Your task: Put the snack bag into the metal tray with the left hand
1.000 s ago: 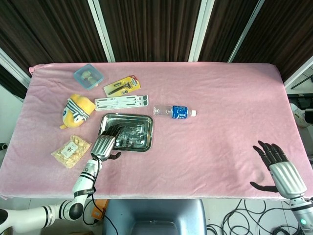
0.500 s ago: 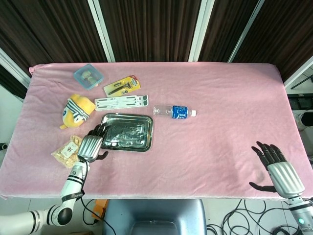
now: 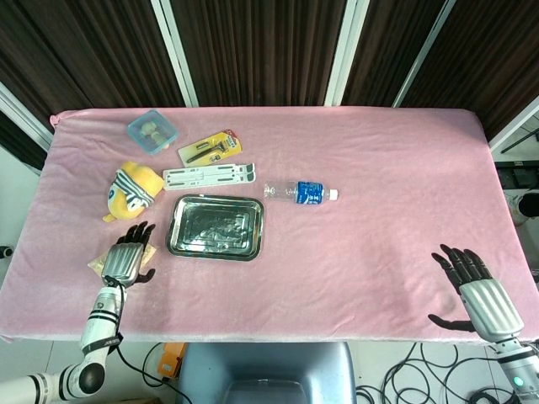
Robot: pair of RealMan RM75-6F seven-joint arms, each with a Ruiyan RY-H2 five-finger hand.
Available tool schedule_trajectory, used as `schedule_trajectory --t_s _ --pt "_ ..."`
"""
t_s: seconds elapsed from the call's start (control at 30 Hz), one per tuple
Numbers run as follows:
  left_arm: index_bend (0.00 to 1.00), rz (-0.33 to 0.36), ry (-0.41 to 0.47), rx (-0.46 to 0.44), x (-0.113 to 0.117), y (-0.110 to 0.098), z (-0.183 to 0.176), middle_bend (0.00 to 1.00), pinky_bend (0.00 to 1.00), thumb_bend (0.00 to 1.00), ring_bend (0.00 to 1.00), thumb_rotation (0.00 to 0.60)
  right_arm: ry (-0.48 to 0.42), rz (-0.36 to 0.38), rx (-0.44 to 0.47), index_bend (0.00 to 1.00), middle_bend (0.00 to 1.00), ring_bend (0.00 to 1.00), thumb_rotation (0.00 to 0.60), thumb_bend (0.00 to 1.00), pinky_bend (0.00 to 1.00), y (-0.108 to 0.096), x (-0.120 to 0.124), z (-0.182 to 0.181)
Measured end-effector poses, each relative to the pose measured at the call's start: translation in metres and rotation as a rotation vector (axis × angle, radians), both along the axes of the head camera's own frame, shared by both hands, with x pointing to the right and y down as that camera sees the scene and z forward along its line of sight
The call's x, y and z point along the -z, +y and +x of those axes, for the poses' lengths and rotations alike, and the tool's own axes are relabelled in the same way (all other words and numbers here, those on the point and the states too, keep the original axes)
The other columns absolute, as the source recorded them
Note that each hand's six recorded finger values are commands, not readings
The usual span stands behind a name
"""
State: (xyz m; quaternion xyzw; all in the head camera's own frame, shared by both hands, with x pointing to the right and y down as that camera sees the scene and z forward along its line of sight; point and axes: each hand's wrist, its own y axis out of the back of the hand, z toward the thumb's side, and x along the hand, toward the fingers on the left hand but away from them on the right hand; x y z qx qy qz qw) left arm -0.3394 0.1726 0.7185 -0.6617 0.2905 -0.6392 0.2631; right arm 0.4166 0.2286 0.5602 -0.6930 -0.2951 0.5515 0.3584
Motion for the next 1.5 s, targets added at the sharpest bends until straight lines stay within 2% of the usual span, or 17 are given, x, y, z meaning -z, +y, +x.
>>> schedule_trajectory --t_s 0.23,0.33,0.4,0.47,0.57,0.73,0.87,1.0,1.23,1.4,1.5 --pt "0.01 -0.063 -0.047 0.053 -0.011 0.000 -0.015 0.00 0.20 0.30 0.00 0.600 0.001 -0.005 0.000 0.00 0.00 0.00 0.600 0.06 0.14 -0.001 -0.001 0.000" --pt "0.07 -0.080 -0.073 0.080 -0.013 0.000 -0.024 0.01 0.21 0.31 0.00 0.600 0.002 -0.008 0.003 0.00 0.00 0.00 0.600 0.06 0.14 -0.001 -0.002 0.000" --pt "0.13 -0.083 -0.090 0.093 -0.014 0.000 -0.029 0.06 0.23 0.33 0.04 0.600 0.002 -0.009 0.005 0.00 0.00 0.00 0.600 0.06 0.14 -0.001 -0.002 -0.001" --pt "0.21 -0.076 -0.106 0.095 -0.015 -0.001 -0.032 0.14 0.29 0.36 0.14 0.600 0.003 -0.011 0.007 0.00 0.00 0.00 0.600 0.06 0.14 0.000 -0.002 -0.001" --pt "0.30 -0.062 -0.134 0.097 -0.018 -0.002 -0.036 0.24 0.46 0.43 0.27 0.600 0.004 -0.014 0.010 0.00 0.00 0.00 0.600 0.06 0.14 0.000 -0.003 -0.002" --pt "0.39 -0.043 -0.175 0.101 -0.025 -0.003 -0.042 0.33 0.62 0.51 0.39 0.600 0.006 -0.019 0.013 0.00 0.00 0.00 0.600 0.06 0.14 0.000 -0.003 -0.001" --pt "0.50 -0.020 -0.192 0.109 -0.031 -0.006 -0.045 0.43 0.76 0.66 0.52 0.600 0.005 -0.018 0.010 0.00 0.00 0.00 0.600 0.06 0.14 -0.001 -0.003 -0.001" --pt "0.59 0.048 -0.173 0.114 -0.029 -0.012 -0.042 0.51 0.87 0.74 0.62 0.600 0.006 -0.020 0.011 0.00 0.00 0.00 0.600 0.06 0.14 -0.001 -0.003 -0.001" --pt "0.59 0.213 -0.059 0.066 -0.006 -0.033 -0.011 0.52 0.89 0.76 0.63 0.600 0.006 -0.022 0.015 0.00 0.00 0.00 0.600 0.06 0.14 0.000 -0.004 -0.002" --pt "0.59 0.377 0.089 0.001 0.026 -0.064 0.041 0.52 0.89 0.75 0.63 0.600 0.008 -0.026 0.020 0.00 0.00 0.00 0.600 0.06 0.14 0.000 -0.005 -0.003" --pt "0.59 0.442 0.167 -0.034 0.040 -0.080 0.080 0.51 0.89 0.75 0.63 0.600 0.010 -0.030 0.022 0.00 0.00 0.00 0.600 0.06 0.14 0.000 -0.006 -0.003"
